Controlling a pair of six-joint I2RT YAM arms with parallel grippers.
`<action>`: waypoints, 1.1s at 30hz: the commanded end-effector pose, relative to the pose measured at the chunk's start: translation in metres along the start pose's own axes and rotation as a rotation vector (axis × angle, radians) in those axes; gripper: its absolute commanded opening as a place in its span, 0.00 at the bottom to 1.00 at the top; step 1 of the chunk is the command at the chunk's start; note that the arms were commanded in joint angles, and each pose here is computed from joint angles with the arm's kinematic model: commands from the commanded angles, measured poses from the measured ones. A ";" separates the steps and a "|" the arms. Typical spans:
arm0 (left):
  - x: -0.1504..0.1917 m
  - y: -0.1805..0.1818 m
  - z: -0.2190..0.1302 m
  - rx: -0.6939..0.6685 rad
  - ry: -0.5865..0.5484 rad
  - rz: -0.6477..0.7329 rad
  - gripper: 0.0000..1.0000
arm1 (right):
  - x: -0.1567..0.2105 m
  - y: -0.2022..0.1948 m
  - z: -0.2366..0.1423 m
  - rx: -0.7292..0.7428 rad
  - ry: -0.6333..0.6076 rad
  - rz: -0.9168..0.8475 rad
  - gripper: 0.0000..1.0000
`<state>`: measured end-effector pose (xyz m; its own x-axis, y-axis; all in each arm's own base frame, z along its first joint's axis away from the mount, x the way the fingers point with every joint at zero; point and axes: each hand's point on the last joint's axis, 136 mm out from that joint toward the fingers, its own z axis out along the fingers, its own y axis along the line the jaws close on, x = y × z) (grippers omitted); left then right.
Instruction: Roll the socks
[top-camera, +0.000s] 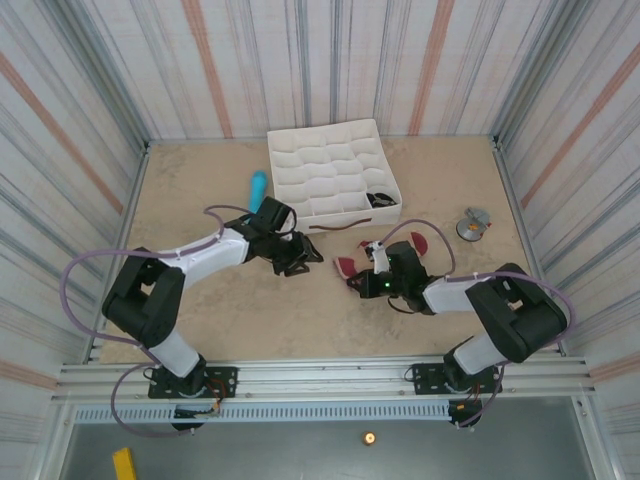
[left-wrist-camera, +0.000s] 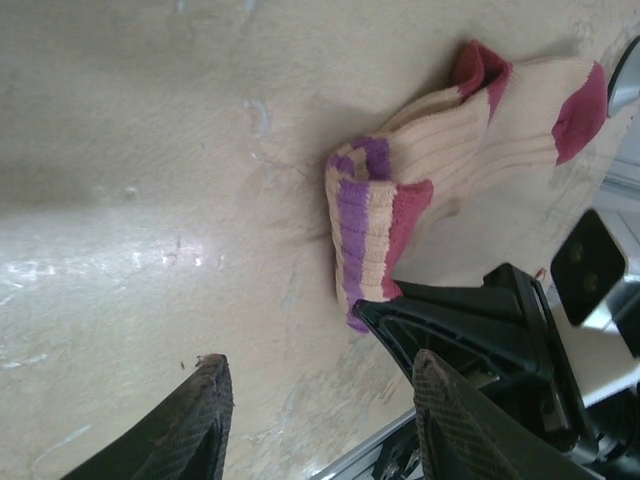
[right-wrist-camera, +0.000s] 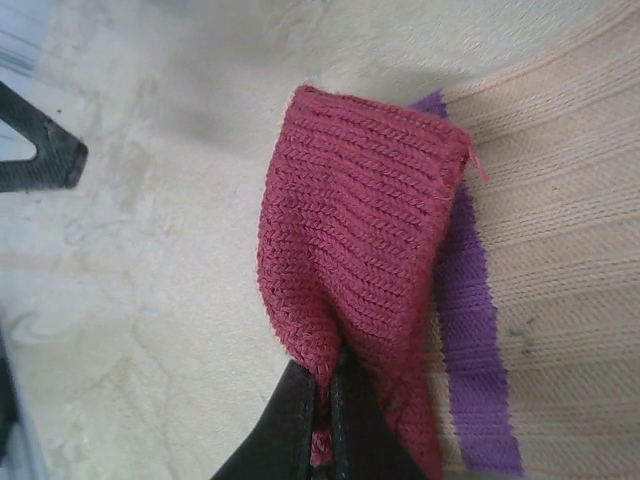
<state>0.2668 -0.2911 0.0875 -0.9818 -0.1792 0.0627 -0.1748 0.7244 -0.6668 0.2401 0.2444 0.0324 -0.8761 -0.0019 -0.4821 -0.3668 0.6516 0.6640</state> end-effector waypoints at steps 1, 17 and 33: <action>-0.003 -0.005 0.008 -0.030 0.004 0.063 0.51 | 0.011 0.005 0.002 -0.029 0.053 0.046 0.00; 0.020 -0.009 0.051 -0.155 0.163 0.061 0.58 | 0.010 0.005 -0.003 0.080 0.057 -0.048 0.00; 0.000 0.006 0.073 -0.222 0.135 -0.028 0.57 | 0.009 0.011 -0.007 0.082 0.045 -0.099 0.00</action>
<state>0.2668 -0.3376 0.0360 -0.9821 -0.0840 0.1687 -0.1603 0.8430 -0.5134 0.2273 0.2463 0.0370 -0.8622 -0.0758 -0.5009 -0.4042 0.6989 0.5901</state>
